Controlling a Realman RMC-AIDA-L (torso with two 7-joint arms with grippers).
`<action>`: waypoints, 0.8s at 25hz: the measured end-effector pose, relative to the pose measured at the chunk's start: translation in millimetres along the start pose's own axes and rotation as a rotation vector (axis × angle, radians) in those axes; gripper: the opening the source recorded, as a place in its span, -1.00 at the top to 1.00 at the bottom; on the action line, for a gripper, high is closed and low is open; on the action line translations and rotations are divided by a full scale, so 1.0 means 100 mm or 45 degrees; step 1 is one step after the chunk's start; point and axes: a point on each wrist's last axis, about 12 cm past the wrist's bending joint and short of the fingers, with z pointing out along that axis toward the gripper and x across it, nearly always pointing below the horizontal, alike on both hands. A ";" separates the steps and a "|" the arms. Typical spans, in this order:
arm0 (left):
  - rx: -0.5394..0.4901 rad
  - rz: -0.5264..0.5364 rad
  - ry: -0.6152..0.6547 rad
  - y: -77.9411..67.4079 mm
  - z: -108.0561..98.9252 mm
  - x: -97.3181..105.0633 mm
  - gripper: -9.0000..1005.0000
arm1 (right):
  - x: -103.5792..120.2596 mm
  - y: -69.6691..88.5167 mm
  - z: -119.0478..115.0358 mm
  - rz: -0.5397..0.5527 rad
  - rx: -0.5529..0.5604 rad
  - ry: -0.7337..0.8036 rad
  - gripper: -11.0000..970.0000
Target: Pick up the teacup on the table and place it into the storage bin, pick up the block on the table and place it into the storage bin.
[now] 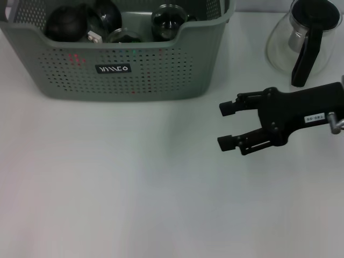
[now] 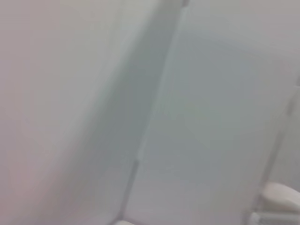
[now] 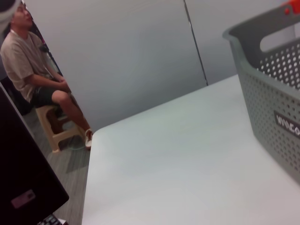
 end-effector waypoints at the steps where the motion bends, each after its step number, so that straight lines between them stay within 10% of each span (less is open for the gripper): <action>1: 0.040 0.011 0.013 -0.04 -0.02 0.05 -0.75 | 0.00 0.00 -0.02 -0.004 0.002 -0.008 -0.94; 20: 0.017 0.002 0.267 -0.28 0.00 1.77 -0.74 | 0.27 0.04 0.36 -0.239 0.016 -0.097 -0.94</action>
